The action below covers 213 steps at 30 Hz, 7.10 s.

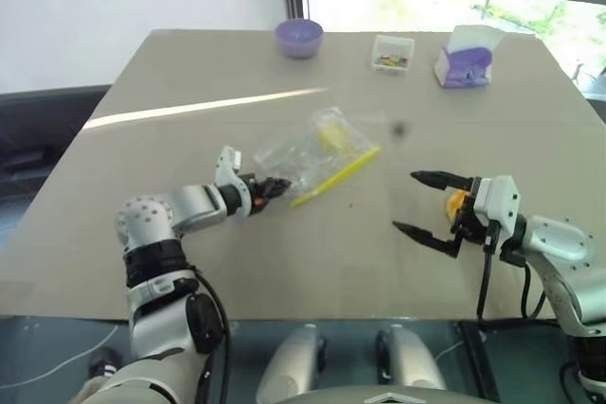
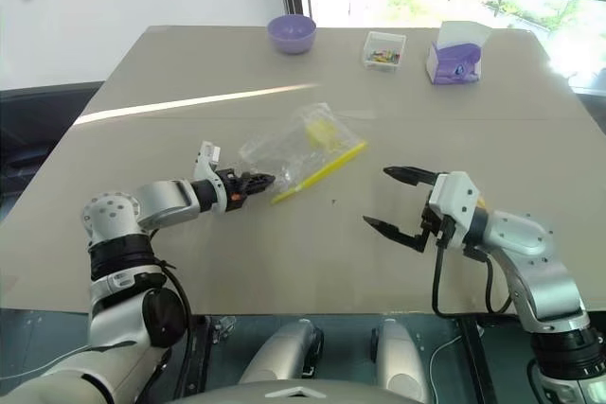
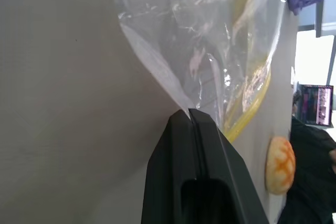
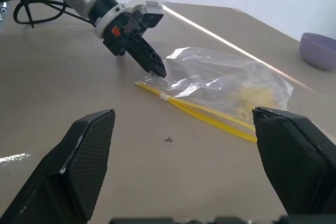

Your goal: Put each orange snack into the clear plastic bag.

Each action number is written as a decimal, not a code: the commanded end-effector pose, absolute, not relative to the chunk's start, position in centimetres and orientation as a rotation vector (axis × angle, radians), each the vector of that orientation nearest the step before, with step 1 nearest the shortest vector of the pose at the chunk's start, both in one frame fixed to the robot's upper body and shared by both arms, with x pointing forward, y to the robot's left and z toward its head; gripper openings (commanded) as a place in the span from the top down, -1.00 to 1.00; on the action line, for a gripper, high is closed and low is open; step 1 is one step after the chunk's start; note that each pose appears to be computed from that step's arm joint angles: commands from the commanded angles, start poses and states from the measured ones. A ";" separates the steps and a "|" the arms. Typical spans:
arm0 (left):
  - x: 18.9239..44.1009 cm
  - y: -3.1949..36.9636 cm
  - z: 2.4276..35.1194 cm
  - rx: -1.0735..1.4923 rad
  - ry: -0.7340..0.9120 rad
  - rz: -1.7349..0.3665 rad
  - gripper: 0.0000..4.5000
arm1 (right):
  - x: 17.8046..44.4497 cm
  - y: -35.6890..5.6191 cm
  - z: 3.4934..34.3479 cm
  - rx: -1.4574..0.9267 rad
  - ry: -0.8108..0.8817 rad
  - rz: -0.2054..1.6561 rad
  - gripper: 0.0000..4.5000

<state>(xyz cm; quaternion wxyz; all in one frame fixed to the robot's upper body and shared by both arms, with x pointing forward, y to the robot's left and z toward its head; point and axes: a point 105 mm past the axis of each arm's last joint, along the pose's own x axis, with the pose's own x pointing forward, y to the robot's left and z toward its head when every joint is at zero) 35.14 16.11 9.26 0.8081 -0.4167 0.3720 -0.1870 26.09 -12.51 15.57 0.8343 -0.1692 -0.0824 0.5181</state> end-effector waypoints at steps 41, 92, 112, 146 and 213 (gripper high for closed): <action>32.5 17.4 15.3 -0.889 0.569 -0.454 0.03 | 31.4 -7.2 16.2 -0.518 -0.290 0.958 -1.00; 38.3 10.2 16.6 -1.213 0.577 -0.585 0.97 | 37.1 -9.5 13.0 -0.910 -0.231 0.718 -1.00; 37.6 10.2 17.4 -1.241 0.542 -0.586 1.00 | 43.8 -8.2 12.7 -1.092 -0.300 0.473 -0.81; 28.1 13.7 20.6 0.552 0.052 -0.962 0.03 | 38.6 -4.8 18.6 -1.089 -0.263 0.578 1.00; 36.4 14.9 26.0 0.550 -0.090 -0.856 1.00 | 39.9 -3.9 24.8 -1.058 -0.260 0.357 -0.21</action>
